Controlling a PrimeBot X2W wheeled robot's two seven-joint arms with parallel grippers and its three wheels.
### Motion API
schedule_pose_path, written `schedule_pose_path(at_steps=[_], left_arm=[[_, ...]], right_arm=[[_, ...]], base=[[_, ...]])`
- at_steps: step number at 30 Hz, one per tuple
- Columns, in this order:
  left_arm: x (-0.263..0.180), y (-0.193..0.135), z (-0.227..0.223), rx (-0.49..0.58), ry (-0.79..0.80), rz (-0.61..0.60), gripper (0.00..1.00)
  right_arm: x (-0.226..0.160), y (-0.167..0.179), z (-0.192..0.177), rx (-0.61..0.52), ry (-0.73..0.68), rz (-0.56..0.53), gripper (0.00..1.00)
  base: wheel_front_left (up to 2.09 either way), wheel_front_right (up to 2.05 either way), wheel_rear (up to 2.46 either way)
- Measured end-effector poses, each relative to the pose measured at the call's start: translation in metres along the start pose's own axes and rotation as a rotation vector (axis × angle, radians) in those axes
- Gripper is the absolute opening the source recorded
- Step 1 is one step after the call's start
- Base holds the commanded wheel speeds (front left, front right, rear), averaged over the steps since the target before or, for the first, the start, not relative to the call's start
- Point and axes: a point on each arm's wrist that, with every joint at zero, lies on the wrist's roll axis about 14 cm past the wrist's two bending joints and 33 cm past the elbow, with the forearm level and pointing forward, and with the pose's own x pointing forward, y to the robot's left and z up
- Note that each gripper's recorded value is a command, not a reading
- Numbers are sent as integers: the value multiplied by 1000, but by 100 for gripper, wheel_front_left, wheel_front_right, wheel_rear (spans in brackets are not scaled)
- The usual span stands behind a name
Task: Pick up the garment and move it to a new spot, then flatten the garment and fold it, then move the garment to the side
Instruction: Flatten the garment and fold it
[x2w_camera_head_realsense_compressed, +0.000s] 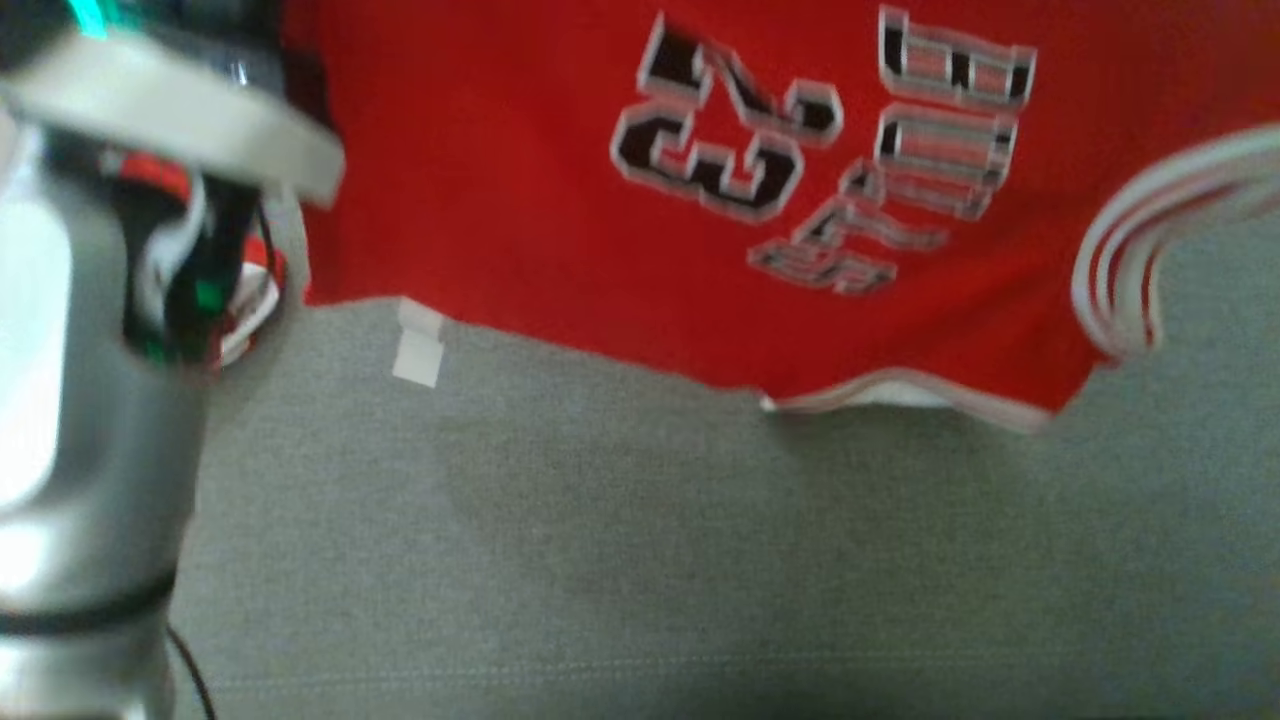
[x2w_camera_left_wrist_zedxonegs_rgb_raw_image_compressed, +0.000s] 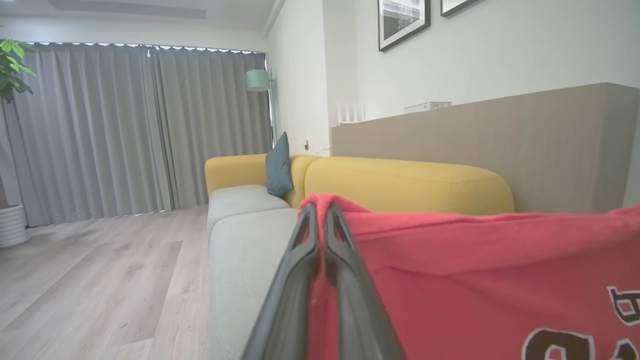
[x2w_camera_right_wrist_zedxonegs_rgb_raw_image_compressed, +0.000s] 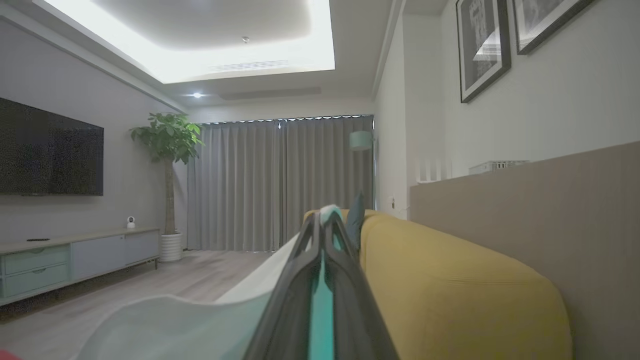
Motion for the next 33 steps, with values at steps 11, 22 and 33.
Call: schedule_pose_path(at_steps=[11, 22, 33], left_arm=[[88, 46, -46, -62, -42, 88, 0], [125, 55, -64, -71, -19, 102, 0], [34, 50, -264, -236, 461, 216, 0]], right_arm=[[122, 17, -11, 26, -92, 63, 0], [165, 41, -27, 64, -106, 104, 0], [84, 30, -243, 135, 388, 39, 0]], base=[[0, 0, 0], [0, 0, 0], [0, 0, 0]])
